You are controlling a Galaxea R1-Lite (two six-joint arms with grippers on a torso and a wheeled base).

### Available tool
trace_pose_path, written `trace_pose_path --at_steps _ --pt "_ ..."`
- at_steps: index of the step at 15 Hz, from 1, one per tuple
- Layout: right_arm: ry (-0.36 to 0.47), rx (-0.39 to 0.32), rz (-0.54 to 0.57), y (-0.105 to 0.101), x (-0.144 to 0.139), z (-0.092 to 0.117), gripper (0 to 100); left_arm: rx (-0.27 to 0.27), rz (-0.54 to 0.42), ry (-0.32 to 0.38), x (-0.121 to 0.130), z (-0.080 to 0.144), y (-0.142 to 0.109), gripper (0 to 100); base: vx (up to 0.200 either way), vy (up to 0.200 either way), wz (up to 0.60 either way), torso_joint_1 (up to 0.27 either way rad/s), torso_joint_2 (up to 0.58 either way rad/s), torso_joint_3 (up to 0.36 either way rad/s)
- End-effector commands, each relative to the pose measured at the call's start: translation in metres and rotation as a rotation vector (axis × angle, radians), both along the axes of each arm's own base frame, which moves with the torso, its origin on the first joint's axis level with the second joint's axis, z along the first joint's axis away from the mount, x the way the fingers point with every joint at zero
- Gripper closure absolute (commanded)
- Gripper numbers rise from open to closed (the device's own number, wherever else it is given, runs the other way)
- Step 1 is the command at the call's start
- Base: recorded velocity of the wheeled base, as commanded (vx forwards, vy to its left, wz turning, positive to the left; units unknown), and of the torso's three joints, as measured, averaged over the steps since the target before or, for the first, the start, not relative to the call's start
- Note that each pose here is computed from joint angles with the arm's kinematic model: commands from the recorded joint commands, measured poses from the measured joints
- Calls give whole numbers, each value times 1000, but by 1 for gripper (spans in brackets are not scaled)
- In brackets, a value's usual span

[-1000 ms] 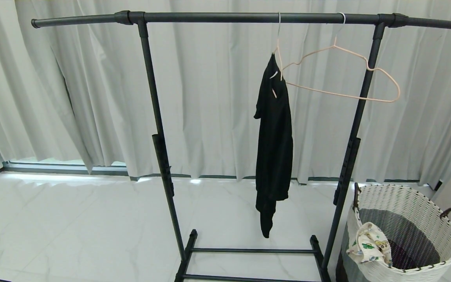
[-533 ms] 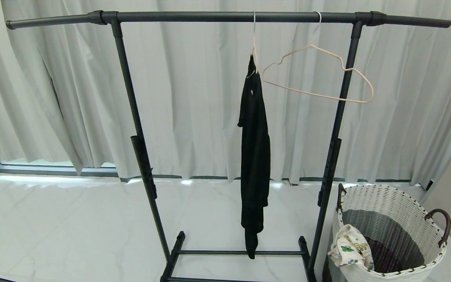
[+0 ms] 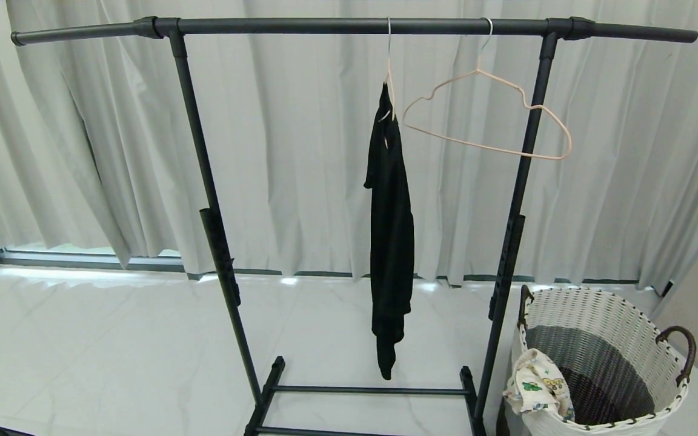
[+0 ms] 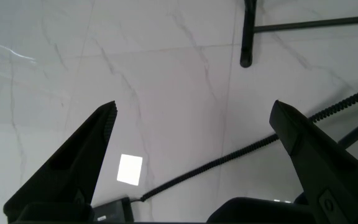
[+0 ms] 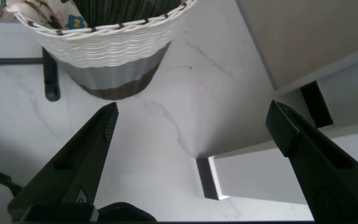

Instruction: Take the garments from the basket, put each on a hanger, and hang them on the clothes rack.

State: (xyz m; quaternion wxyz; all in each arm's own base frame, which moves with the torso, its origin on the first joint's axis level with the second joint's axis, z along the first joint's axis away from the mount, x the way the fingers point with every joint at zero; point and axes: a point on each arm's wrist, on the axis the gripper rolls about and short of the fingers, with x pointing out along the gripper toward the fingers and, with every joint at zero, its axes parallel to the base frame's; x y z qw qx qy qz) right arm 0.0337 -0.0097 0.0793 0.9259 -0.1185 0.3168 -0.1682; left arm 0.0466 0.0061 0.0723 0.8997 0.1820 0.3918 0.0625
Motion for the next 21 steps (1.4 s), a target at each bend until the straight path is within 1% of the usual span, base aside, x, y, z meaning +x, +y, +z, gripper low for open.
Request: trace_pose_path --at_steps 1,6,8,9,10,11,13,14,15,18,21 --pt "-1 3 -3 0 0 0 0 1 -3 14 1 -1 0 0 200 200 0 -7 2 7" --pt "-4 7 -4 0 0 0 0 1 -9 6 1 0 0 0 200 200 0 5 6 3" --pt "-4 7 -6 0 0 0 0 2 -34 -3 0 0 -2 0 0 0 0 0 0 0" --pt "-4 7 -4 0 0 0 0 18 -39 -28 -2 1 -2 0 0 0 0 0 0 0" --pt "-4 7 -4 0 0 0 0 22 -60 -48 -3 2 -3 0 0 0 0 0 0 0" --pt "-4 7 -4 0 0 0 0 21 -74 -50 -3 2 -4 0 0 0 0 0 0 0" --pt "-6 6 -4 0 0 0 0 20 -73 -37 -2 2 -4 0 0 0 0 0 0 0" --pt "-6 6 -4 0 0 0 0 9 -62 -30 -2 1 -4 0 0 0 0 0 0 0" --pt "-7 6 -4 0 0 0 0 -4 -49 -27 -1 1 -4 0 0 -200 0 -2 2 2" --pt "-12 6 -6 0 -1 0 0 -12 -37 -26 -1 1 -4 0 0 -200 0 2 7 2" --pt "-11 6 -4 0 -1 0 0 -12 -38 -29 -1 1 -4 0 0 0 0 0 0 0"
